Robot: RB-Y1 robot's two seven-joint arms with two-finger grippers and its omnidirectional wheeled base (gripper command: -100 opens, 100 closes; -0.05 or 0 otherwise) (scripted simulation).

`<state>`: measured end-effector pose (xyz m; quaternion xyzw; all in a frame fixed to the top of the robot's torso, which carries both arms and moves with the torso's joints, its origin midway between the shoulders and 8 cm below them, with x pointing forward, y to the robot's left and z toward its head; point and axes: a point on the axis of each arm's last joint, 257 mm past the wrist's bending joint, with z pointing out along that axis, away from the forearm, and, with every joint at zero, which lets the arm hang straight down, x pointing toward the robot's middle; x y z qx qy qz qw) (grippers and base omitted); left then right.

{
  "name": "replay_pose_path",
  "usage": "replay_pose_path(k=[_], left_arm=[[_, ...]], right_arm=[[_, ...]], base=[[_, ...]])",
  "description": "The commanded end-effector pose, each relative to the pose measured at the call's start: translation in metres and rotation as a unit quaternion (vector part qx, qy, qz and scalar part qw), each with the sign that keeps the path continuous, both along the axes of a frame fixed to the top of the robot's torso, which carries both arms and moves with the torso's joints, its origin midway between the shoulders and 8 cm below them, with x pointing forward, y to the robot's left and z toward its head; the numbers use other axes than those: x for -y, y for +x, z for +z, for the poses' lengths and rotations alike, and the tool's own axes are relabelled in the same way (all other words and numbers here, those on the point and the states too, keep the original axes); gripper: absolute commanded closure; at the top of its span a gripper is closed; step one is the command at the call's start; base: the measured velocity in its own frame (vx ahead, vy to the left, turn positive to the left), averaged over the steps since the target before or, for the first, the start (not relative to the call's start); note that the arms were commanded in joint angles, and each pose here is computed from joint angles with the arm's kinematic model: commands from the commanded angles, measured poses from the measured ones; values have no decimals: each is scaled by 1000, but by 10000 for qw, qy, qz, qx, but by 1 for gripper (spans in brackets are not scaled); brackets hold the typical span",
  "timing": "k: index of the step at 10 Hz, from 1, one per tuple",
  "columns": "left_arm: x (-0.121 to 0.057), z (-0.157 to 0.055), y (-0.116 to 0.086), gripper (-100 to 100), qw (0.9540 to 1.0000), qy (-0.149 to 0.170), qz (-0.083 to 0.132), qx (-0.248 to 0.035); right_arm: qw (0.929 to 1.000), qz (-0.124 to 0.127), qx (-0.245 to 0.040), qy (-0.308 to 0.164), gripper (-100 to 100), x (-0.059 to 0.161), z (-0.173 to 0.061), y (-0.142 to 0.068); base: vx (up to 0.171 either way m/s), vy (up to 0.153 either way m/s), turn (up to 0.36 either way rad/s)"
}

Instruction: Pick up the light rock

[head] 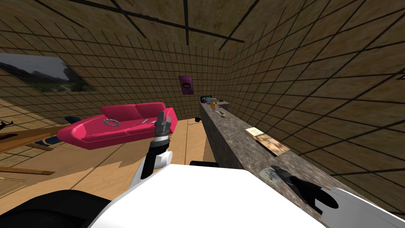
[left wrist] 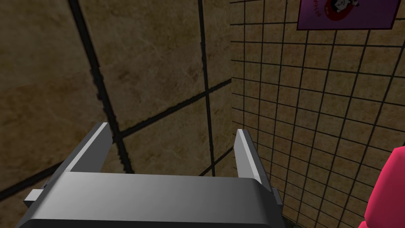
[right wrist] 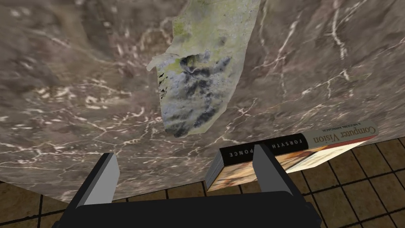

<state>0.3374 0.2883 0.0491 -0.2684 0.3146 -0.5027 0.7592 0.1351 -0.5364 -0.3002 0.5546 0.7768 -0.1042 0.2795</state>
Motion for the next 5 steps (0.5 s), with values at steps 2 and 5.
replay_pose_path(k=[2, 5], left_arm=[[0, 0, 0, 0, 10000, 0, 0, 0], [0, 0, 0, 0, 10000, 0, 0, 0]], right_arm=[[9990, -151, -391, 154, -100, -8, -20, -30], [9986, -178, -451, 199, 0, -12, -24, -36]], base=[[80, 5, 124], [57, 3, 36]])
